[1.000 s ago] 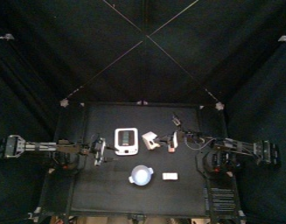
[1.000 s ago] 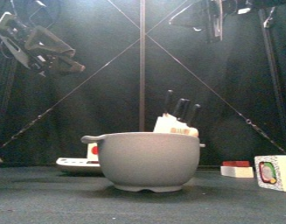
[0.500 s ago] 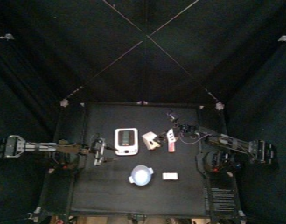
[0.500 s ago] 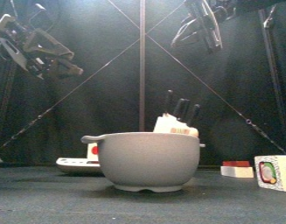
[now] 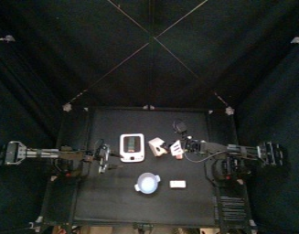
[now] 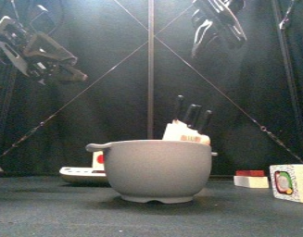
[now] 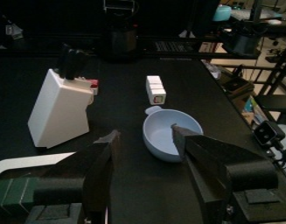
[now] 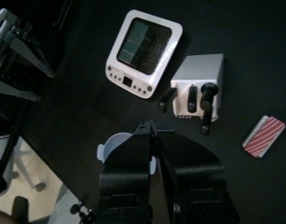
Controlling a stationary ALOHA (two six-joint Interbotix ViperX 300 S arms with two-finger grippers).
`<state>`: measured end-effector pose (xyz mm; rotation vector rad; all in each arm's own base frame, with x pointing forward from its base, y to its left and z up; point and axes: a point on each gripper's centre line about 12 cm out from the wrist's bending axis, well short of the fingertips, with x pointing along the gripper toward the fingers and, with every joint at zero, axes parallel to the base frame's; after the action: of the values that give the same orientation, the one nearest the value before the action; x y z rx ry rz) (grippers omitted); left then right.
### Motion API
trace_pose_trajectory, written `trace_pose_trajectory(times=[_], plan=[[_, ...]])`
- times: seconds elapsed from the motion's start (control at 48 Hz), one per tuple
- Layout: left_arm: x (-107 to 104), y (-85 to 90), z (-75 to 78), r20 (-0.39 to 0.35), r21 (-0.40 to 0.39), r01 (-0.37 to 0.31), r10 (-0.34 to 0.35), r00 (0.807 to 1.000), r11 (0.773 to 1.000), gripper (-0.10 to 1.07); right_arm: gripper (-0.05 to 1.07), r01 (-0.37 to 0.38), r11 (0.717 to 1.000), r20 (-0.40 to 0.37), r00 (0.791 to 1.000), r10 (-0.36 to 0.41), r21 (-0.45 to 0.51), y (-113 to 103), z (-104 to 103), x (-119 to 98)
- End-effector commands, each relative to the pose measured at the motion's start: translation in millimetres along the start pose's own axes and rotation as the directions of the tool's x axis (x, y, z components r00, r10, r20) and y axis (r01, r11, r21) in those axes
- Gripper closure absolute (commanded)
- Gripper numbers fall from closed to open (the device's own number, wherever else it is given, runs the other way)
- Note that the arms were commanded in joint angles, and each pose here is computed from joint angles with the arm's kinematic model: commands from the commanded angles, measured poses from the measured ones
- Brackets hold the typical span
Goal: Grab cleaver
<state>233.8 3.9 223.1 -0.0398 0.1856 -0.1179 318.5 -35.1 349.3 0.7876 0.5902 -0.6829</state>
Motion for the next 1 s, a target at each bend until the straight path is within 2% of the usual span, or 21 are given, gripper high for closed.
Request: trace_pose_trajectory(times=[0.0, 0.083, 0.208, 0.292, 0.396, 0.792, 0.979], plan=[[1.0, 0.9, 4.7, 0.014, 0.001, -0.002, 0.002, 1.0, 1.0, 0.1, 0.9, -0.015, 1.0, 0.045, 0.999, 0.015, -0.022, 8.1, -2.7, -6.0], [0.8, 0.9, 4.0, 0.012, 0.001, -0.002, 0.002, 1.0, 1.0, 0.1, 0.9, -0.01, 1.0, 0.063, 0.998, 0.012, -0.029, 11.2, -8.9, -4.7], [0.4, 0.8, 2.3, 0.008, -0.002, -0.003, 0.003, 1.0, 1.0, 0.1, 0.9, 0.042, 0.999, 0.073, 0.997, -0.04, -0.022, 8.4, -13.9, 3.0], [0.4, 0.8, 2.2, 0.008, -0.001, -0.002, 0.002, 1.0, 1.0, 0.1, 0.88, 0.086, 0.996, 0.068, 0.994, -0.084, -0.025, 5.7, -16.2, 10.1], [0.2, 0.7, 1.6, 0.006, -0.001, -0.002, 0.002, 1.0, 1.0, 0.1, 0.84, 0.098, 0.995, 0.061, 0.994, -0.096, -0.03, 7.7, -18.8, 17.3], [-0.5, 0.9, -0.8, 0.001, -0.003, -0.004, 0.004, 1.0, 1.0, 0.1, 0.48, 0.124, 0.991, 0.05, 0.991, -0.121, -0.057, 14.7, -24.5, 42.0], [-0.6, 1.7, -0.7, 0.001, -0.005, -0.007, 0.007, 1.0, 1.0, 0.1, 0.33, 0.141, 0.987, 0.072, 0.988, -0.136, -0.081, 17.2, -22.5, 48.7]])
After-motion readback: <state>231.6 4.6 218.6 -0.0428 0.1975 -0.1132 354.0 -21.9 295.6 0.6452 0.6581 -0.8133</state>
